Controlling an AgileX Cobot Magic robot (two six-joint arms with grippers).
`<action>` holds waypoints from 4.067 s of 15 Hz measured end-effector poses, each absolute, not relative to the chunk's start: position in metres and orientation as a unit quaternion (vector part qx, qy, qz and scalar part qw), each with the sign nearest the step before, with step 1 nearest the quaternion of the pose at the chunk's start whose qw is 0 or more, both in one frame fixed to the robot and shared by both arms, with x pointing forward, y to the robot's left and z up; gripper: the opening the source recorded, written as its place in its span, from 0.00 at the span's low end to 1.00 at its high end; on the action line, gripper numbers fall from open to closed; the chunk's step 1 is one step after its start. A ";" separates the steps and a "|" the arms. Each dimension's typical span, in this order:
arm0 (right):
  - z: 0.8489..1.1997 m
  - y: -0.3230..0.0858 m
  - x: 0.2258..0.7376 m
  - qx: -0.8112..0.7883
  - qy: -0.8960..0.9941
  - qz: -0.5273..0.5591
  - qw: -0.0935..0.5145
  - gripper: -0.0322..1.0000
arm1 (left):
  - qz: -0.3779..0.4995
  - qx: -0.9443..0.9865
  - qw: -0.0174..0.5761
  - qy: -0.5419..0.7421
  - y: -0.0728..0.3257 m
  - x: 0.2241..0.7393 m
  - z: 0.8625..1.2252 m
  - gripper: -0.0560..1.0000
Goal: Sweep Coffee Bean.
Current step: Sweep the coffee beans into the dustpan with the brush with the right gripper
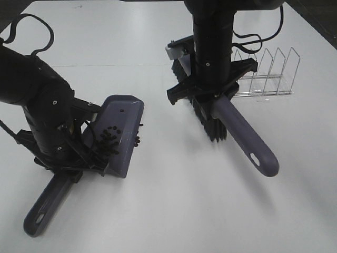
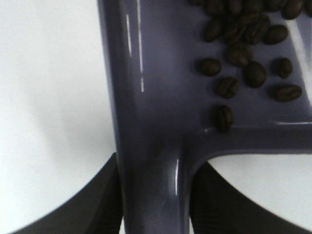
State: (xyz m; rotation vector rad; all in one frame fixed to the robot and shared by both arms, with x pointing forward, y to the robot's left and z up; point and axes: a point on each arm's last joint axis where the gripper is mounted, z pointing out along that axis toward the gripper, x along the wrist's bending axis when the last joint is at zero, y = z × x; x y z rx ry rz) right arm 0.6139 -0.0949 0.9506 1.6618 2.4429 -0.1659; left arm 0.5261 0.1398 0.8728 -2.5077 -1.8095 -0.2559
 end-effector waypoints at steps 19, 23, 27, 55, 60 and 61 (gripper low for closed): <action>0.936 -0.098 0.612 0.564 0.817 -0.079 0.091 0.32 | -0.081 -0.784 0.047 -0.614 0.147 0.523 0.875 0.38; 0.935 -0.094 0.610 0.573 0.813 -0.070 0.068 0.32 | -0.082 -0.781 0.049 -0.617 0.149 0.525 0.874 0.38; 0.935 -0.093 0.609 0.583 0.807 -0.066 0.063 0.32 | -0.087 -0.779 0.051 -0.619 0.154 0.528 0.874 0.38; 0.879 0.025 0.604 0.576 0.774 0.137 -0.225 0.32 | -0.087 -0.786 0.043 -0.610 0.153 0.529 0.873 0.38; 0.909 0.009 0.618 0.578 0.769 0.169 -0.213 0.32 | -0.087 -0.787 0.041 -0.609 0.153 0.529 0.873 0.38; 0.917 0.004 0.621 0.580 0.767 0.177 -0.210 0.32 | -0.088 -0.787 0.041 -0.609 0.153 0.529 0.873 0.38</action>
